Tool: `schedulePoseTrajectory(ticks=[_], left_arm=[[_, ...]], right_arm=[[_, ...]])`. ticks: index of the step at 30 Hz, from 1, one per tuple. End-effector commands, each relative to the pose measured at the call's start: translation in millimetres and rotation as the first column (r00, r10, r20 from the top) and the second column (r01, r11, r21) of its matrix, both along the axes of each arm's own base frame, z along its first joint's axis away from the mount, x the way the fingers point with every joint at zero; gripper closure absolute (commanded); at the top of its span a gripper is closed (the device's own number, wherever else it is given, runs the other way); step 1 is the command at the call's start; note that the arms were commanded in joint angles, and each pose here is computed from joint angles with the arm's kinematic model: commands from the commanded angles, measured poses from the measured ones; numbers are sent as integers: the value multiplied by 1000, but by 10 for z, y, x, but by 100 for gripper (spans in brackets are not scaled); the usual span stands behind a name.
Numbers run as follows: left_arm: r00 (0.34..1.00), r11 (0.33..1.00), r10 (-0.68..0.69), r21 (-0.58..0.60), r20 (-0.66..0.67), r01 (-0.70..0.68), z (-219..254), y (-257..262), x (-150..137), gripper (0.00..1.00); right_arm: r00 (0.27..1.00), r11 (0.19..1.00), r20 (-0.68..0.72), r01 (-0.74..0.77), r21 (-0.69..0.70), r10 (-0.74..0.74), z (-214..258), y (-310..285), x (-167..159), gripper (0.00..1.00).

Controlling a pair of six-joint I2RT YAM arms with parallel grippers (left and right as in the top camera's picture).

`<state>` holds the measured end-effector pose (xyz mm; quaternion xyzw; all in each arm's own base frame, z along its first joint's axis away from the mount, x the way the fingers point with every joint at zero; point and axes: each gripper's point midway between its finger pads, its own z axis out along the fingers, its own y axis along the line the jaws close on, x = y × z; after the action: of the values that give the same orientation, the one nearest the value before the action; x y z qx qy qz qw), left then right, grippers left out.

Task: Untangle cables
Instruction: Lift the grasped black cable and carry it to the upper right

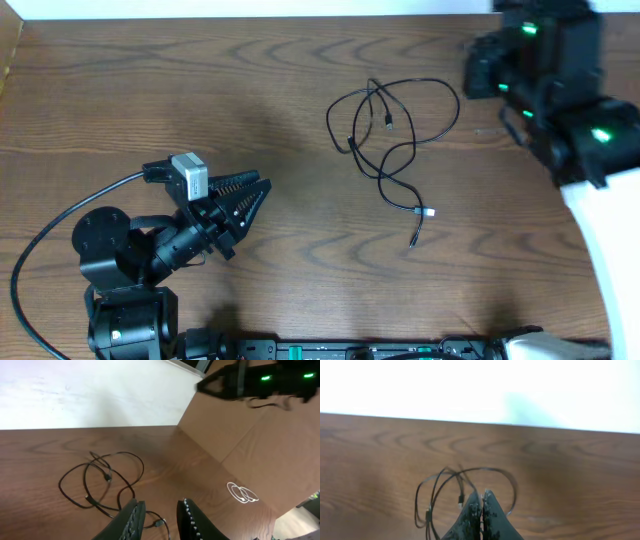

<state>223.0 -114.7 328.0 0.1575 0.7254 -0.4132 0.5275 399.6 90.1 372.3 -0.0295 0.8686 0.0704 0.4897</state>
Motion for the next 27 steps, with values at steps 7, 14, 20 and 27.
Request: schedulePoseTrajectory(ticks=[7,14,20,27], left_arm=[[999,1000,-23,21,47,22,81,-28,-50,73],[999,998,45,39,-23,-44,-80,49,12,73],[995,995,80,67,-54,-77,-188,94,35,73],[995,995,80,68,-56,-76,-197,95,37,72]], right_arm=[[978,993,-202,-22,112,45,-473,174,-31,71],[936,983,-340,-24,181,86,-1067,514,268,41],[906,972,-388,-90,215,169,-1452,861,437,34],[858,972,-476,-102,213,194,-1998,1175,508,34]])
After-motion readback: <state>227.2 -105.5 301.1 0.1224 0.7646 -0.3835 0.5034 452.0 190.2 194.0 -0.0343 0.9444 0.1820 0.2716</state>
